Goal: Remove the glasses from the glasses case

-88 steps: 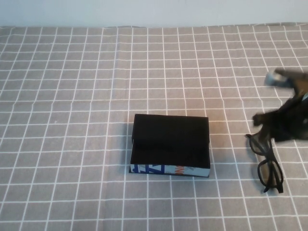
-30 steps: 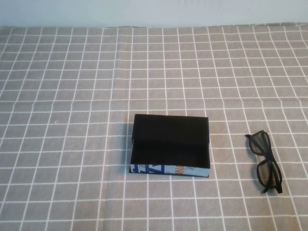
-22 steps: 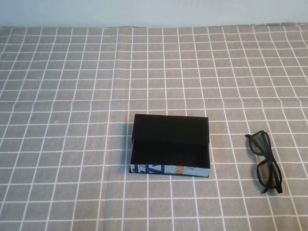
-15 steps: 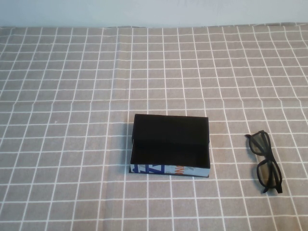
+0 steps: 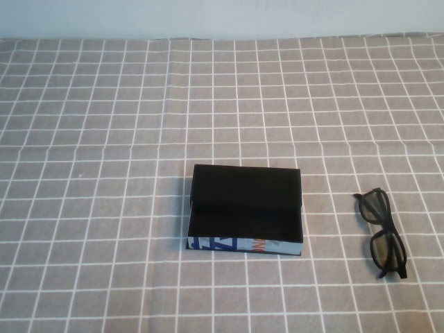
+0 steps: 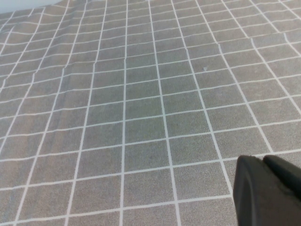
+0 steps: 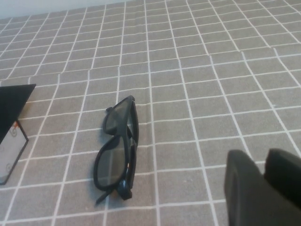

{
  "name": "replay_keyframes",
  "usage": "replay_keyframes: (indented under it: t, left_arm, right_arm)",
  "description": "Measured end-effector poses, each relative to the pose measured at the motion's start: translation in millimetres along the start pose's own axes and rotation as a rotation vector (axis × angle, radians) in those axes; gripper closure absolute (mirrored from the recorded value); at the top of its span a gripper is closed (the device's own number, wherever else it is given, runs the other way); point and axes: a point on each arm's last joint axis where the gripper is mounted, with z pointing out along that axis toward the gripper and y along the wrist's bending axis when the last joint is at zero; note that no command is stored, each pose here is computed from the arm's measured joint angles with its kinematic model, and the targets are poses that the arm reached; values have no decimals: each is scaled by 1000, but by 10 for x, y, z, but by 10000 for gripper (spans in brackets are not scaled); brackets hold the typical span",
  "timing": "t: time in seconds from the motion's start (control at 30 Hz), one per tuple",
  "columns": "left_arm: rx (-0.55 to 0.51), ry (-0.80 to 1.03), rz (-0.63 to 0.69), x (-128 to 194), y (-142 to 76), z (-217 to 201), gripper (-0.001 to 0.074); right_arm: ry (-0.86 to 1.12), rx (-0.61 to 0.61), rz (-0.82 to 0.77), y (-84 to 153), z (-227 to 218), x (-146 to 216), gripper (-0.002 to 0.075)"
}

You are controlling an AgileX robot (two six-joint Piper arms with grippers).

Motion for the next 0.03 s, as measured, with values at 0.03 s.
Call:
replay_keyframes:
  t: [0.03]
  left_arm:
    - [0, 0, 0, 0, 0, 0, 739]
  right_arm:
    - [0, 0, 0, 0, 0, 0, 658]
